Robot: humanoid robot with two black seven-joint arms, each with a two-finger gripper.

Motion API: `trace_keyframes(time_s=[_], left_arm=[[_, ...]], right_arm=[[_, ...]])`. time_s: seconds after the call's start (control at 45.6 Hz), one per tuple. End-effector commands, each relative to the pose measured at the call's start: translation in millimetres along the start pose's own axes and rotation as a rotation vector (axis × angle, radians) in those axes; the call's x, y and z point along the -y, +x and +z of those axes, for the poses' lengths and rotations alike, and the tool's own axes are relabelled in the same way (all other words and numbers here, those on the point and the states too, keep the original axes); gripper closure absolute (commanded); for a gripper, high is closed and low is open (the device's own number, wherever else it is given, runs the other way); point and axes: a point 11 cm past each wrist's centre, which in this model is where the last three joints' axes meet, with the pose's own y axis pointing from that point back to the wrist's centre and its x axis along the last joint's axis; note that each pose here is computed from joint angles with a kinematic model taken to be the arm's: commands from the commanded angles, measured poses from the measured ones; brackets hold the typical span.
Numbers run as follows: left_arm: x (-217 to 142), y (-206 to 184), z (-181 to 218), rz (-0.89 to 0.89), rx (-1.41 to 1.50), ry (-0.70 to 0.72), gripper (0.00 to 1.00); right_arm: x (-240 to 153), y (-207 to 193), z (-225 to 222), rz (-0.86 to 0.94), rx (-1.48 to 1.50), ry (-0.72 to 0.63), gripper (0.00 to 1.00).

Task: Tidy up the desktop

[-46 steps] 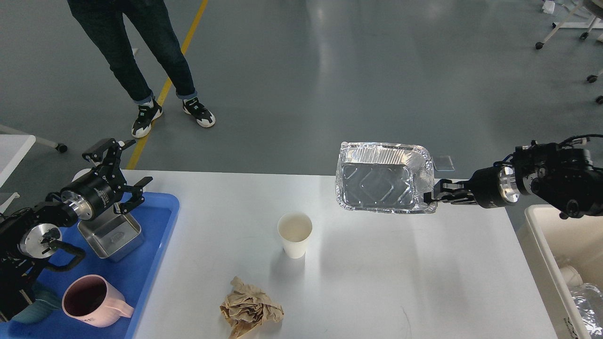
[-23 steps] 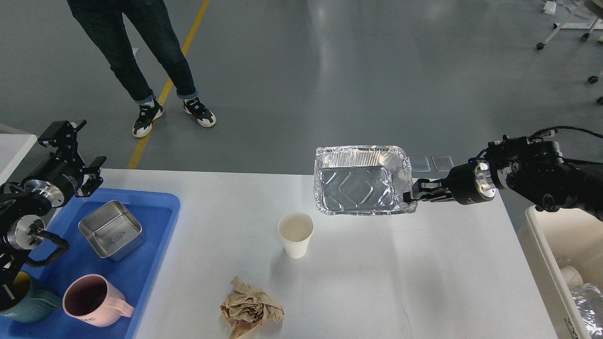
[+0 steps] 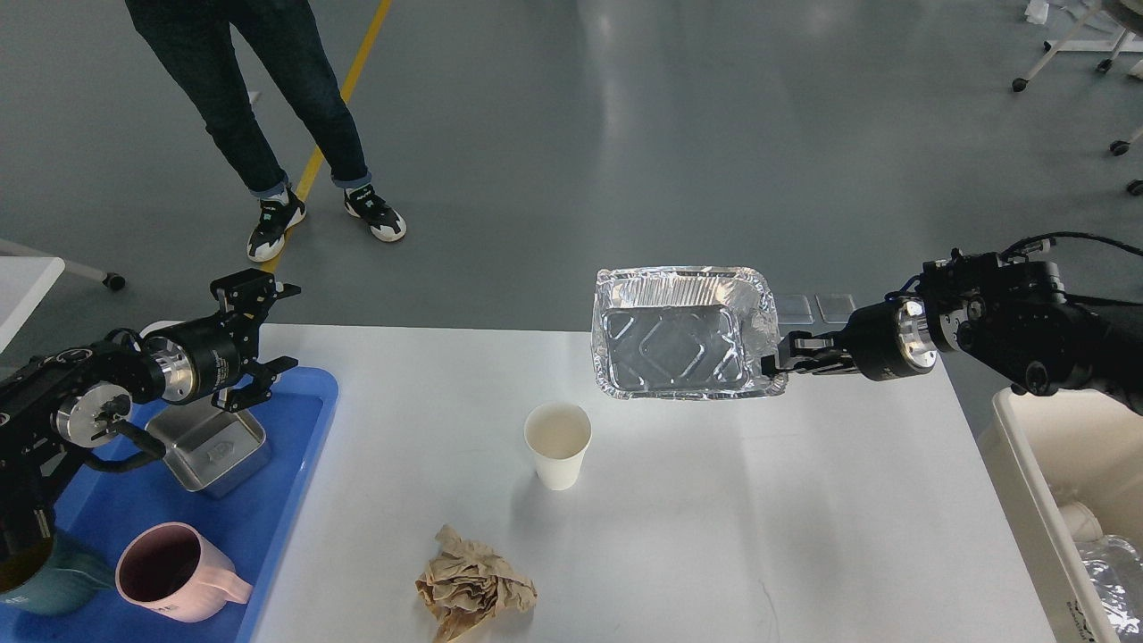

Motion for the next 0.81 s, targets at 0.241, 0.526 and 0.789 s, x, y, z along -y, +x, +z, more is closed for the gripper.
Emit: trace_keyframes(time_s=[0.241, 0.526, 0.789], left_arm=[[-102, 0, 27, -0.097, 0.470, 0.101, 0.03], [-225, 15, 36, -0.154, 0.647, 0.270, 0.03], [-274, 8, 97, -0.220, 0.782, 0.178, 0.03]], right_arm=[[-4, 10, -6, 0.022, -0.014, 0.005, 1.00], [-8, 18, -12, 0.035, -0.027, 0.008, 1.00], [-11, 23, -14, 0.046, -0.035, 0.007, 1.00]])
